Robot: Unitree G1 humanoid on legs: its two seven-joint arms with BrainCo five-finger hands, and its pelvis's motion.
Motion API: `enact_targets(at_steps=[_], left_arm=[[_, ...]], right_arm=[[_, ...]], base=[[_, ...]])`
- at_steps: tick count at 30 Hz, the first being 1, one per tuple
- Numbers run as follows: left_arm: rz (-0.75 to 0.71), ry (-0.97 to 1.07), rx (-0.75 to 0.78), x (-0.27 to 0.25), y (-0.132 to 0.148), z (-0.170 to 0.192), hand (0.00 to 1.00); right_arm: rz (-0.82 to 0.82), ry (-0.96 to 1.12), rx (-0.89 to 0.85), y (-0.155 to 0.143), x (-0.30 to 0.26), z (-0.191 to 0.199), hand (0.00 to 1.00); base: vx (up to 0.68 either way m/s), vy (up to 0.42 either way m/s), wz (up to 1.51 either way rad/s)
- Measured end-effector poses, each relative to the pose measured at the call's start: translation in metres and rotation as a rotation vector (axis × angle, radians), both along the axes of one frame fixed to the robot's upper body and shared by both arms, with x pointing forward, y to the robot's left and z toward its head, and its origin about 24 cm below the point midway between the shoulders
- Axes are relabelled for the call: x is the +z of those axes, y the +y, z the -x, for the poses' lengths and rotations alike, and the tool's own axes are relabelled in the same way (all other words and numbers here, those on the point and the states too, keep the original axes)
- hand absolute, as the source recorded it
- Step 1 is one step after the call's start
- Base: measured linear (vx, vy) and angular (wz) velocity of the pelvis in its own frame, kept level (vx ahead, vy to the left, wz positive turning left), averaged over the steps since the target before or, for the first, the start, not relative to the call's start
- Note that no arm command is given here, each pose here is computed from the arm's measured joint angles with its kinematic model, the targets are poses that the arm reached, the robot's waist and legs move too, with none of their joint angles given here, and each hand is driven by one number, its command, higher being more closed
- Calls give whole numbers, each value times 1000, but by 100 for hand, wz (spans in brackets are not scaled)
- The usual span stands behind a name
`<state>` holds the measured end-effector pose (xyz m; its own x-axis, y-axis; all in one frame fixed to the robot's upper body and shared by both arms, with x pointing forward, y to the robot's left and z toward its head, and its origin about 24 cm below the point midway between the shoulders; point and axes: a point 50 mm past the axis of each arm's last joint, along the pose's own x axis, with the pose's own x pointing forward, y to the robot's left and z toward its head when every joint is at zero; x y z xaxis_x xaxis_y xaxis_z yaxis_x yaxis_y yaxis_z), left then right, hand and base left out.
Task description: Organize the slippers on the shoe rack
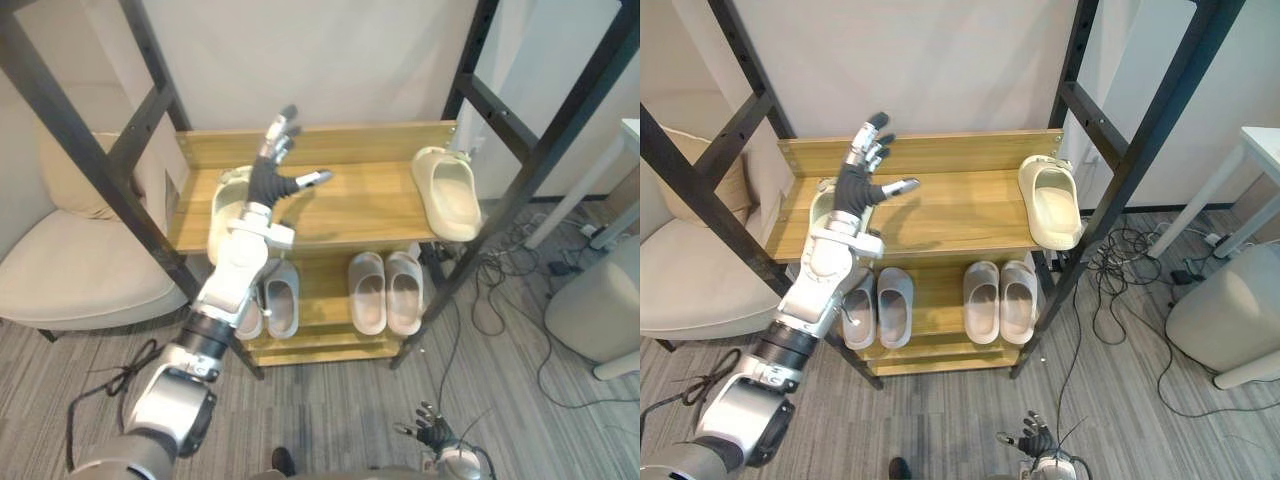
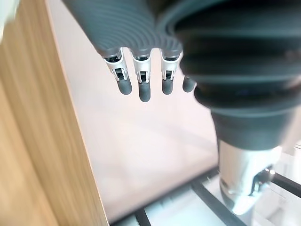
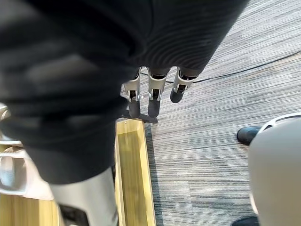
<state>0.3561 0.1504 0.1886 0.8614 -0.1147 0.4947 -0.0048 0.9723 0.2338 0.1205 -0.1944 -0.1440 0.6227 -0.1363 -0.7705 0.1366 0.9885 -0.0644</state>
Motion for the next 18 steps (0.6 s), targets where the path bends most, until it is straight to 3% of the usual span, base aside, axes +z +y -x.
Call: enact_targets(at_steps=[8,18], left_arm=[[-124,-11,158,18,45,-7,0],[-166,-2,214,22,58,-10,0]], right_arm=[[-12,12,-32,-4,-2,7,0],[-18,10,-30,-5,-1,7,0]], base=[[8,0,0],[-10,2,1]])
